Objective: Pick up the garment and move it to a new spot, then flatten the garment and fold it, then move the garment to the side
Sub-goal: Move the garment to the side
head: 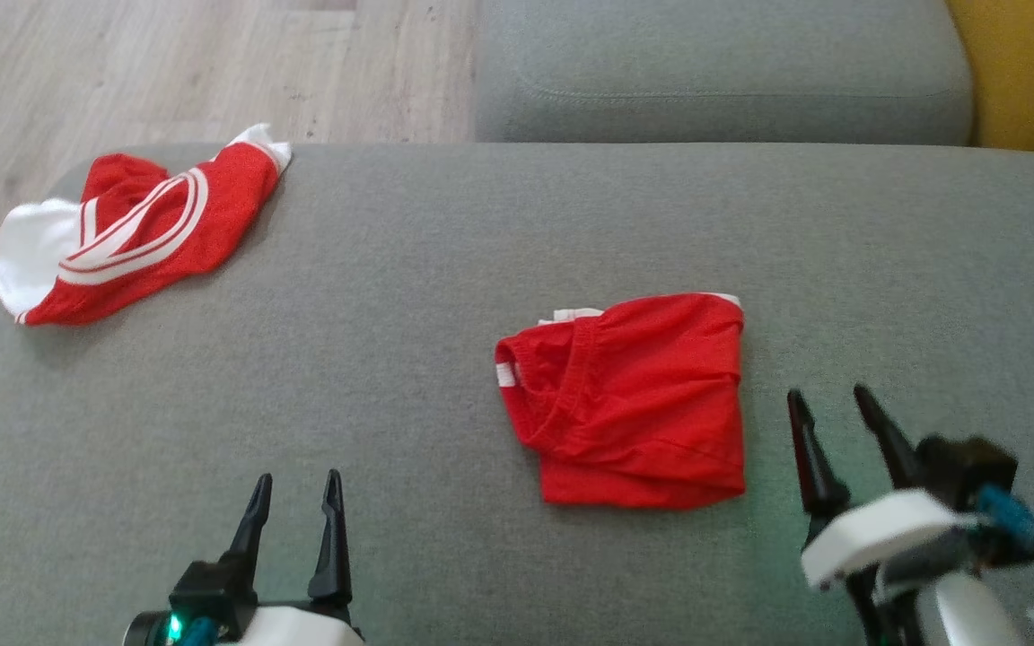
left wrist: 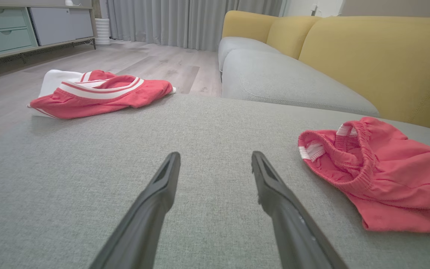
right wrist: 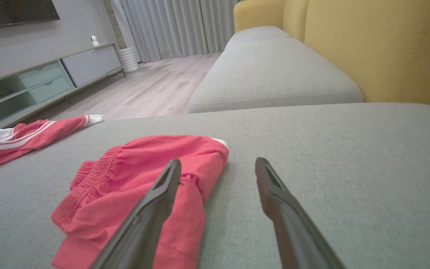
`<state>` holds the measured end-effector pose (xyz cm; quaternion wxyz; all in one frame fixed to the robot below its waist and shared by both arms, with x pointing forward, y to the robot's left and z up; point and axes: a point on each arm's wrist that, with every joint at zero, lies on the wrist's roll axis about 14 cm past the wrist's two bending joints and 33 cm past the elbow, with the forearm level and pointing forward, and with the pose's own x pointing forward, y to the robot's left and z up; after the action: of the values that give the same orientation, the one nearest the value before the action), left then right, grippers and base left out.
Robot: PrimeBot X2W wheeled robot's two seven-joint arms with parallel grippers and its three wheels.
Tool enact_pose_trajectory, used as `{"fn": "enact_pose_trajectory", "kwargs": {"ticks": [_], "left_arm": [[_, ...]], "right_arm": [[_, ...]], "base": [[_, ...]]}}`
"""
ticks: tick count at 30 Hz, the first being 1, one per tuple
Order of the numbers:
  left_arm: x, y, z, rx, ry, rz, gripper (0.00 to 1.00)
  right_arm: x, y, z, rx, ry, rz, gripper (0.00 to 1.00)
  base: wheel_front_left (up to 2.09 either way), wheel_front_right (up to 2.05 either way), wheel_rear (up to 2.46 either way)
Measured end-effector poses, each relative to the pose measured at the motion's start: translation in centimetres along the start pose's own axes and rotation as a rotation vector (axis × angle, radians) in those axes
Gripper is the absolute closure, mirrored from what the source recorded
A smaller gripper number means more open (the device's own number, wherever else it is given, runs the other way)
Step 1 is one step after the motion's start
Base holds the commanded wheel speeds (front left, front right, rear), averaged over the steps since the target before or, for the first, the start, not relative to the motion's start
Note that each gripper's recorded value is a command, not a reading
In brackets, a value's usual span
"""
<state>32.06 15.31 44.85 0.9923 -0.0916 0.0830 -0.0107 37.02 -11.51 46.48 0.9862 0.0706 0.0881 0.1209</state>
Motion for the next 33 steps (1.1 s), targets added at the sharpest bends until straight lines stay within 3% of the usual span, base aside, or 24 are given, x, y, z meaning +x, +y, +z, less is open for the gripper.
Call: {"fn": "enact_pose_trajectory", "kwargs": {"ticks": [9,13,21,23,25,27,33], "left_arm": [[-0.2,1.4,0.1,-0.018,-0.002,0.058,0.0],[-0.5,2.4,-0.3,-0.037,0.007,0.101,0.0],[-1.0,3.6,-1.6,-0.059,0.044,0.153,0.0],[-0.9,3.7,-1.7,-0.055,0.048,0.16,0.0],[-0.8,3.8,-1.8,-0.051,0.051,0.164,0.0],[-0.5,3.6,-1.8,-0.045,0.054,0.152,0.0],[1.9,1.8,-1.2,-0.028,0.039,0.075,0.0]], "right_arm": [[5.0,0.8,1.1,-0.027,0.076,0.037,0.0],[6.1,0.9,-3.1,-0.029,0.259,0.039,0.0],[7.1,1.5,-8.0,0.004,0.445,0.054,0.02],[7.6,1.7,-8.4,0.026,0.465,0.057,0.45],[8.1,1.8,-8.4,0.042,0.47,0.058,0.69],[8.5,1.7,-8.3,0.049,0.466,0.055,1.0],[9.1,-0.1,-7.3,0.082,0.423,0.008,1.0]], "base": [[0.0,0.0,0.0],[0.0,0.0,0.0],[0.0,0.0,0.0],[0.0,0.0,0.0],[0.0,0.0,0.0],[0.0,0.0,0.0],[0.0,0.0,0.0]]}}
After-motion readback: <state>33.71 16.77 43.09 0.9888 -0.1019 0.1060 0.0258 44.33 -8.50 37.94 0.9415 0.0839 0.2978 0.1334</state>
